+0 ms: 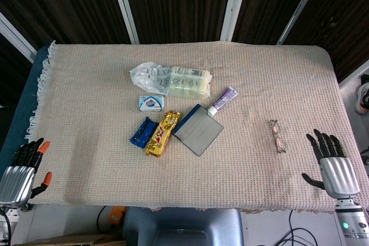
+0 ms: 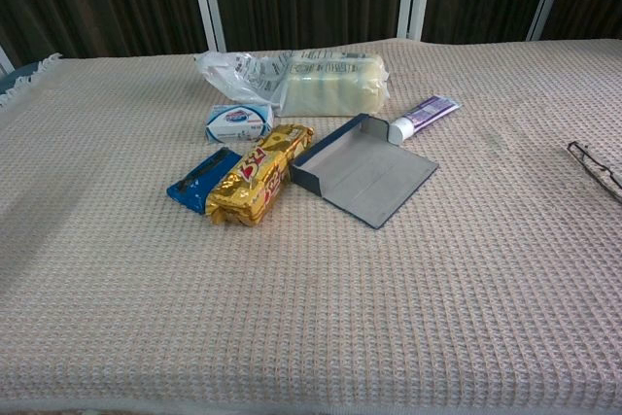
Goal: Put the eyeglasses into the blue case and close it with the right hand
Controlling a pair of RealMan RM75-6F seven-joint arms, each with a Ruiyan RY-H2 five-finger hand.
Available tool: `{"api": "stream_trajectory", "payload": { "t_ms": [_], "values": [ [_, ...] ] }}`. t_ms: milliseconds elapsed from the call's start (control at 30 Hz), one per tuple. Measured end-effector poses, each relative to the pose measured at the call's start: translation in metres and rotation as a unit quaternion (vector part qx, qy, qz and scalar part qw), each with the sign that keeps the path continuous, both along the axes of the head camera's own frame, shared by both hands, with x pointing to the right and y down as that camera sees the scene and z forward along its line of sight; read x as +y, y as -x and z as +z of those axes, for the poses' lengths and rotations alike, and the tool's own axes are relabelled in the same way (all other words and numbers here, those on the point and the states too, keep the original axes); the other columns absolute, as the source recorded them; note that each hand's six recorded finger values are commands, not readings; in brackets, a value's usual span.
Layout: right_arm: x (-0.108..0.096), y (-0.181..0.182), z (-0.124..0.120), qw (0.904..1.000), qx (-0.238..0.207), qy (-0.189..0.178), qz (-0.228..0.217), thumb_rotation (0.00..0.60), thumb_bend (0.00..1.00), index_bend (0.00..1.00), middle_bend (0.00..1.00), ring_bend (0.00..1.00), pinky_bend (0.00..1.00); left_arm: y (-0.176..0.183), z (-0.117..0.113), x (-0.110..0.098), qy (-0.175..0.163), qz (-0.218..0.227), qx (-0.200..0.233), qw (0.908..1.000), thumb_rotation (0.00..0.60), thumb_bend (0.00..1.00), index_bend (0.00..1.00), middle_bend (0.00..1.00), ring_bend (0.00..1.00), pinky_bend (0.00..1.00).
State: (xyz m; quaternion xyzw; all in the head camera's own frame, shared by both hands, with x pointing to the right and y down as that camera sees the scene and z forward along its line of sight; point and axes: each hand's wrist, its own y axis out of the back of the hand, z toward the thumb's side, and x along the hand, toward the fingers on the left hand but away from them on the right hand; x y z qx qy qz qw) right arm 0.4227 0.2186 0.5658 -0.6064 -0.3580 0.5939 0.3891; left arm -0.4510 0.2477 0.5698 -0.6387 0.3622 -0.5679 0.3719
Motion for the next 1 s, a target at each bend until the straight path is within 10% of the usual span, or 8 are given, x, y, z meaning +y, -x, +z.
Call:
{"api": "stream_trajectory", "payload": {
  "t_ms": [400, 633, 800, 1000],
  "values": [
    [-0.019, -0.011, 0.011, 0.9999, 0.014, 0.003, -0.002, 0.600, 0.28, 0.06, 0.00, 0.00, 0.00, -0.004, 0.003, -0.004, 0.000, 0.004, 0.007, 1.0000, 0.600, 0.40, 0.00, 0.00, 0.00, 0.09],
    [-0.057, -0.026, 0.035, 0.9938, 0.095, 0.025, -0.052, 0.600, 0.28, 0.11, 0.00, 0.00, 0.00, -0.002, 0.008, -0.007, 0.004, -0.003, -0.002, 1.0000, 0.600, 0.40, 0.00, 0.00, 0.00, 0.09],
    [-0.074, -0.030, 0.053, 0.9736, 0.191, 0.040, -0.119, 0.600, 0.28, 0.14, 0.00, 0.00, 0.00, -0.001, 0.008, -0.008, 0.003, -0.008, -0.005, 0.9999, 0.600, 0.40, 0.00, 0.00, 0.00, 0.09],
    [-0.085, -0.035, 0.084, 0.9248, 0.298, 0.066, -0.227, 0.600, 0.28, 0.19, 0.00, 0.00, 0.00, 0.000, 0.008, -0.008, 0.003, -0.012, -0.009, 0.9999, 0.600, 0.40, 0.00, 0.00, 0.00, 0.09]
  ]
}}
